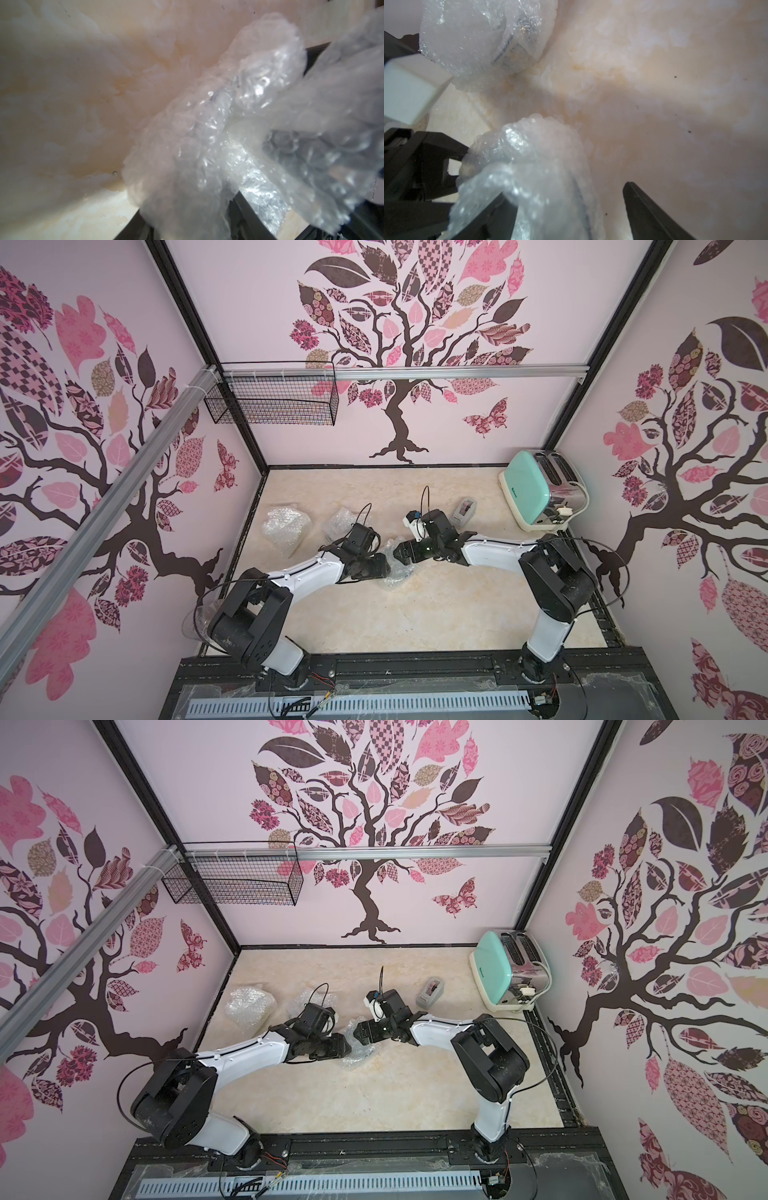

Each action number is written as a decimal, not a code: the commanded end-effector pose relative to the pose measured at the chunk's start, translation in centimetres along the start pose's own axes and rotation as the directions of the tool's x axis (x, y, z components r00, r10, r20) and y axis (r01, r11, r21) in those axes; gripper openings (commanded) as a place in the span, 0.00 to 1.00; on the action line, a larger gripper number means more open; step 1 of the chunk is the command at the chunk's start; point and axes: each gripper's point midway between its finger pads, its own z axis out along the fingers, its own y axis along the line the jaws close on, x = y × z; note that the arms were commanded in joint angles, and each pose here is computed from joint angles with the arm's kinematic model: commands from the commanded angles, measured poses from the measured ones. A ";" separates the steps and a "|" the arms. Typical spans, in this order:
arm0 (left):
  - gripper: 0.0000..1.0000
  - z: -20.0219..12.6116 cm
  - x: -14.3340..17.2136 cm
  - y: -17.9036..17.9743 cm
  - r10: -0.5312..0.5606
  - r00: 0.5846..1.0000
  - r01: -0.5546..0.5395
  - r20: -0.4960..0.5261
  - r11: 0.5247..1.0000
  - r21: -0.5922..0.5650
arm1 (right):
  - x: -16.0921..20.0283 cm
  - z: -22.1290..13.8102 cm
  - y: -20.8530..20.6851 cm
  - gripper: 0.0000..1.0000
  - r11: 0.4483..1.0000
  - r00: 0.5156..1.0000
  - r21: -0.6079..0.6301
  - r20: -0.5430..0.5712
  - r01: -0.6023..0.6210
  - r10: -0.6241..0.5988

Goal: Wrap bowls in bubble wrap
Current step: Wrap the bowl in bubble wrap, then tear off the tape using the Tape Cutter.

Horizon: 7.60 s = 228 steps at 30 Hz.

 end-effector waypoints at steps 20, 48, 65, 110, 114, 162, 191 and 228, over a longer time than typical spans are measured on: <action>0.69 -3.6 1.3 -0.4 -0.067 0.992 0.061 0.105 0.996 0.062 | 2.3 1.6 -0.1 0.75 0.975 0.968 0.061 -0.123 -0.212 0.218; 0.53 -1.2 -4.2 1.7 -0.032 0.988 0.036 0.151 0.999 -0.023 | 1.4 -3.4 -2.6 0.74 0.974 0.978 0.132 -0.074 -0.185 0.196; 0.52 -0.6 -3.7 1.4 -0.011 0.992 0.010 0.122 1.000 0.004 | -2.0 -2.1 -2.2 0.78 0.976 0.975 0.044 -0.056 -0.212 0.214; 0.42 2.5 -4.4 0.8 0.018 0.998 -0.021 0.066 0.999 0.042 | -0.2 -3.3 -3.5 0.72 0.967 0.970 0.102 -0.034 -0.234 0.239; 0.41 2.6 -4.2 0.7 0.024 0.998 -0.026 0.056 0.998 0.051 | -1.7 -5.1 -3.5 0.73 0.972 0.980 0.128 0.011 -0.199 0.200; 0.40 2.6 -3.6 0.2 0.053 0.998 -0.054 0.019 0.996 0.069 | -7.8 -10.8 -22.4 0.48 0.735 0.680 -0.172 0.289 -0.656 0.674; 0.40 3.1 -3.3 0.0 0.063 0.998 -0.062 -0.003 0.995 0.072 | -7.2 -8.8 -22.8 0.42 0.696 0.653 -0.230 0.240 -0.680 0.718; 0.39 3.3 -3.0 -0.1 0.070 0.997 -0.068 -0.016 0.995 0.073 | -8.7 -11.5 -20.2 0.00 0.712 0.654 -0.318 0.283 -0.626 0.702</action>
